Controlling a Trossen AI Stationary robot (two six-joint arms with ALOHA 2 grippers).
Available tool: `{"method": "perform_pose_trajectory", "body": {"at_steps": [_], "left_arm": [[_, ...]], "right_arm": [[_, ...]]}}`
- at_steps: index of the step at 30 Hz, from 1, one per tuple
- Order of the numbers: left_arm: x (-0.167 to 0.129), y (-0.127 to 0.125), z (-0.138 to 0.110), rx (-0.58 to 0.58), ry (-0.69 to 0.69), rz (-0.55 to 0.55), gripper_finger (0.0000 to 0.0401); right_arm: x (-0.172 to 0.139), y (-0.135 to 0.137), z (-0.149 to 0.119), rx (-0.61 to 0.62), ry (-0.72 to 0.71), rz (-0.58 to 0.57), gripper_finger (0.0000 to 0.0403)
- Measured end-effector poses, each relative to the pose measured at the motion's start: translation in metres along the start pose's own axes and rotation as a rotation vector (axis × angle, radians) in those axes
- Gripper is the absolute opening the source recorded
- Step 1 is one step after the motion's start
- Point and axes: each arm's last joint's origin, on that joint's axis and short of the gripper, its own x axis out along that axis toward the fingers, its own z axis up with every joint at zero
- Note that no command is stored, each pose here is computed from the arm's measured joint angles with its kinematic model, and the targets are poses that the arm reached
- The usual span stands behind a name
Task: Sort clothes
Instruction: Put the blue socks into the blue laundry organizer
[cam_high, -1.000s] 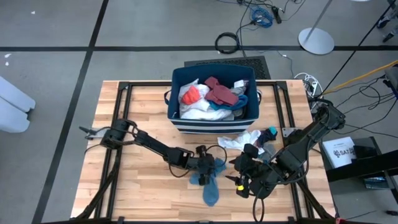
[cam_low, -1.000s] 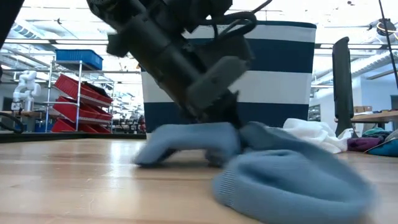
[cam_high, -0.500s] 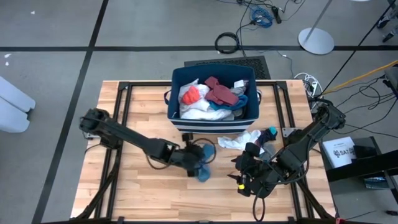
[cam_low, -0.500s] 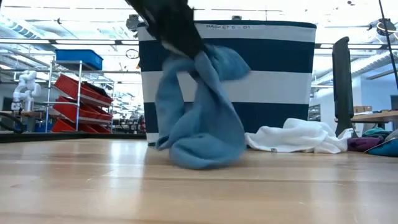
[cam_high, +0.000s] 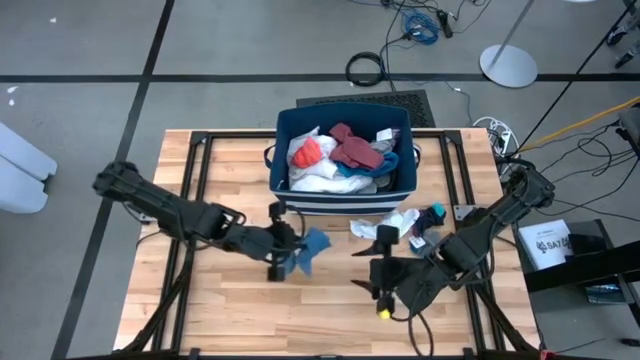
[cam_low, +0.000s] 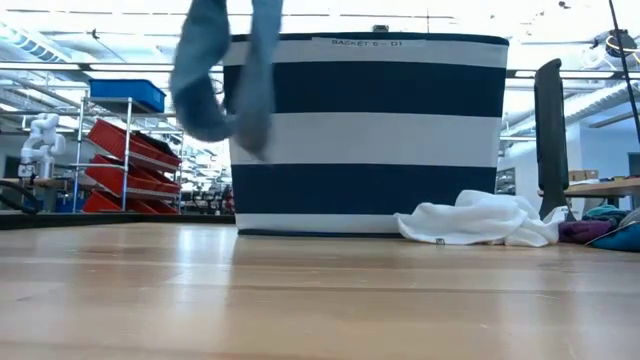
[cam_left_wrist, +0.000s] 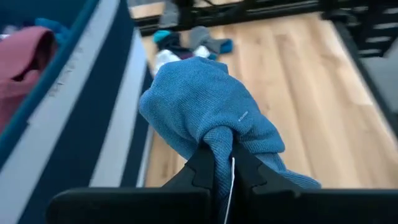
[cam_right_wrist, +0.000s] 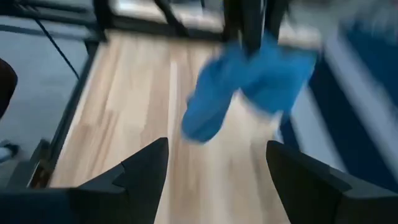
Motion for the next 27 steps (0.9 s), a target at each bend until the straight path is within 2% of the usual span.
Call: {"method": "perform_pose_trajectory", "body": {"at_steps": [6, 10, 18, 27], "left_arm": [[-0.013, 0.001, 0.003, 0.017, -0.016, -0.143, 0.0017], [-0.012, -0.001, 0.003, 0.041, -0.015, -0.187, 0.0017], [-0.013, -0.002, 0.003, 0.065, -0.020, -0.213, 0.0017], [-0.012, -0.001, 0.003, 0.109, -0.024, -0.219, 0.0017]], "right_arm": [[0.020, 0.001, 0.029, -0.259, -0.226, -0.024, 0.0258], [0.048, -0.002, 0.035, -0.354, -0.259, -0.037, 0.0258], [0.083, -0.015, 0.032, -0.339, -0.204, -0.074, 0.0258], [0.090, -0.021, 0.026, -0.278, -0.135, -0.011, 0.0257]]}}
